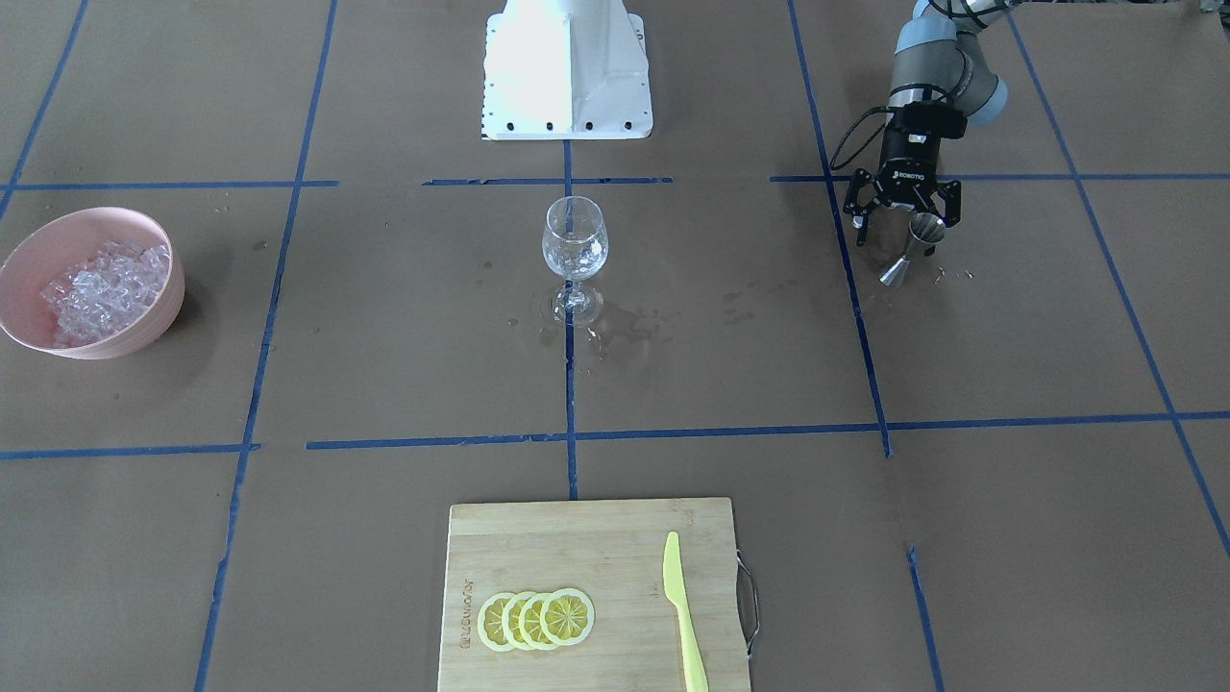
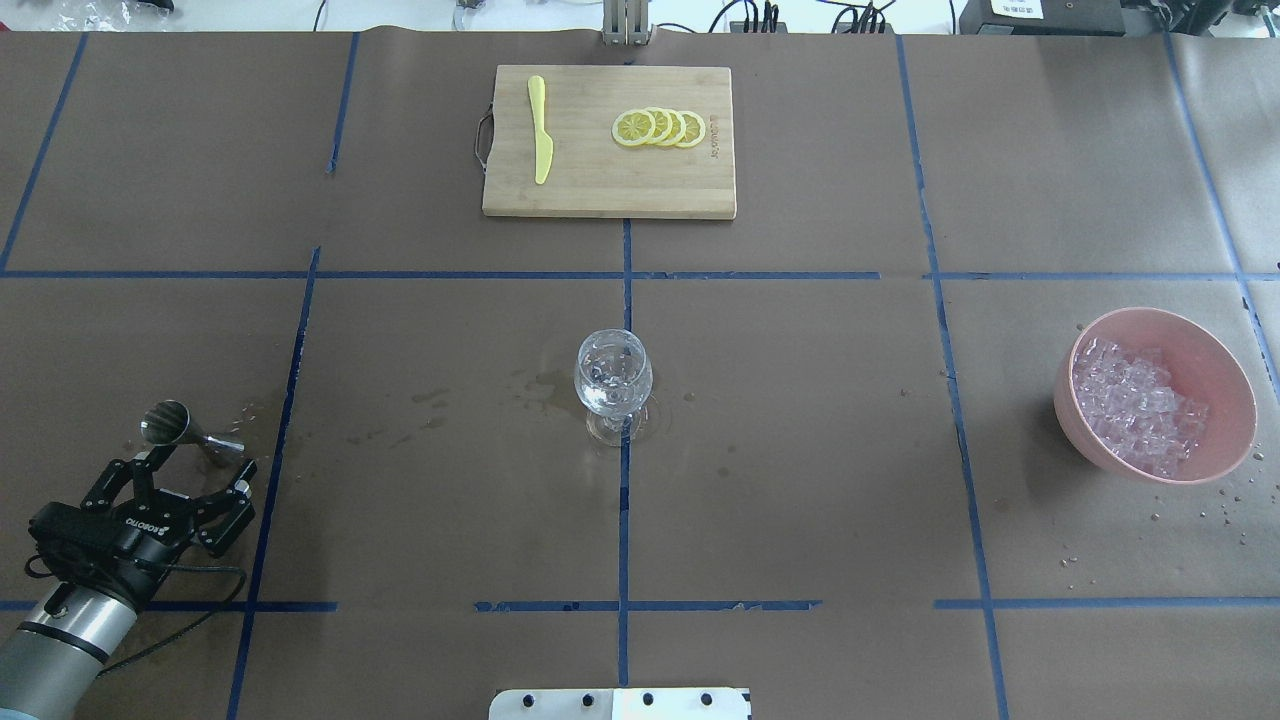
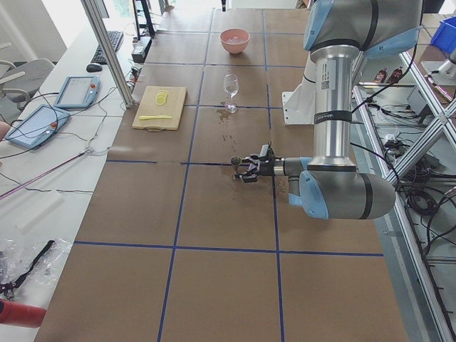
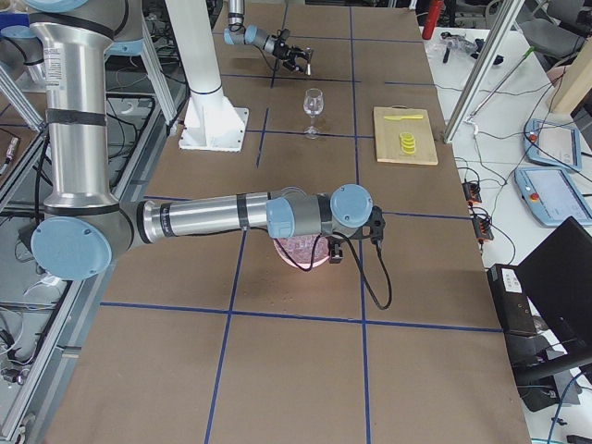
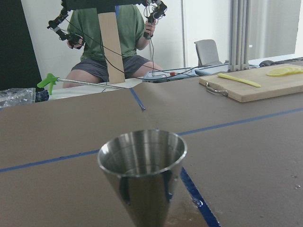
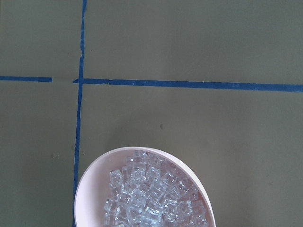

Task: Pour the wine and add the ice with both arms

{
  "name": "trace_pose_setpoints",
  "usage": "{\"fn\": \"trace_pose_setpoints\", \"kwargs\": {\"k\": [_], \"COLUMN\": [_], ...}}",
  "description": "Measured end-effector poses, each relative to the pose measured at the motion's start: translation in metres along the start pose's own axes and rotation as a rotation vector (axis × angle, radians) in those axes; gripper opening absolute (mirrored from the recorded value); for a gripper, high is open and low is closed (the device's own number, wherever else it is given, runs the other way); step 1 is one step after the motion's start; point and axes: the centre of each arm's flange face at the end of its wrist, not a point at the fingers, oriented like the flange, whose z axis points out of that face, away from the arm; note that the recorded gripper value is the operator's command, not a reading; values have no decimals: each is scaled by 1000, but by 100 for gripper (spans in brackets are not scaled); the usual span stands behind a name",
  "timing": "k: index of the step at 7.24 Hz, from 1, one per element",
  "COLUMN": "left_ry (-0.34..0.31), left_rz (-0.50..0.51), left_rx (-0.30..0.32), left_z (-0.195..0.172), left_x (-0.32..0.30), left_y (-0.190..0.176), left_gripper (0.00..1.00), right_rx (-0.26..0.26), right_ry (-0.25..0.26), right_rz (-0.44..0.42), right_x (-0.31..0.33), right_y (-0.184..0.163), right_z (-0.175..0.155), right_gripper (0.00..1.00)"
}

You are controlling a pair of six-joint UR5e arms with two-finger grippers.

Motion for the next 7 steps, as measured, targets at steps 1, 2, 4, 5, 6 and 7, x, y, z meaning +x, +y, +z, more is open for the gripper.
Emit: {"fn": "trace_pose_setpoints", "kwargs": {"k": [1, 2, 4, 5, 6, 7], "left_ry": [27, 50, 92, 115, 138, 172], "left_rz": [17, 36, 108, 154, 209, 270], "left_rx": [-29, -55, -130, -183, -234, -268], "left_z": [-5, -10, -25, -35, -44, -54], "left_x": [-4, -9, -36, -57, -82, -108], "left_y": [-5, -9, -15, -16, -17, -20], "left_gripper": [99, 99, 99, 99, 99, 99], "right_rx": [1, 1, 1, 1, 1, 4], "right_ry": [0, 0, 0, 0, 0, 1], "right_rz": [-2, -2, -3, -2, -2, -1], "right_x": [-1, -1, -1, -1, -1, -4], "right_y": [0, 0, 0, 0, 0, 0], "right_z": [0, 0, -1, 0, -1, -2], "right_gripper": [100, 100, 100, 100, 100, 100]}}
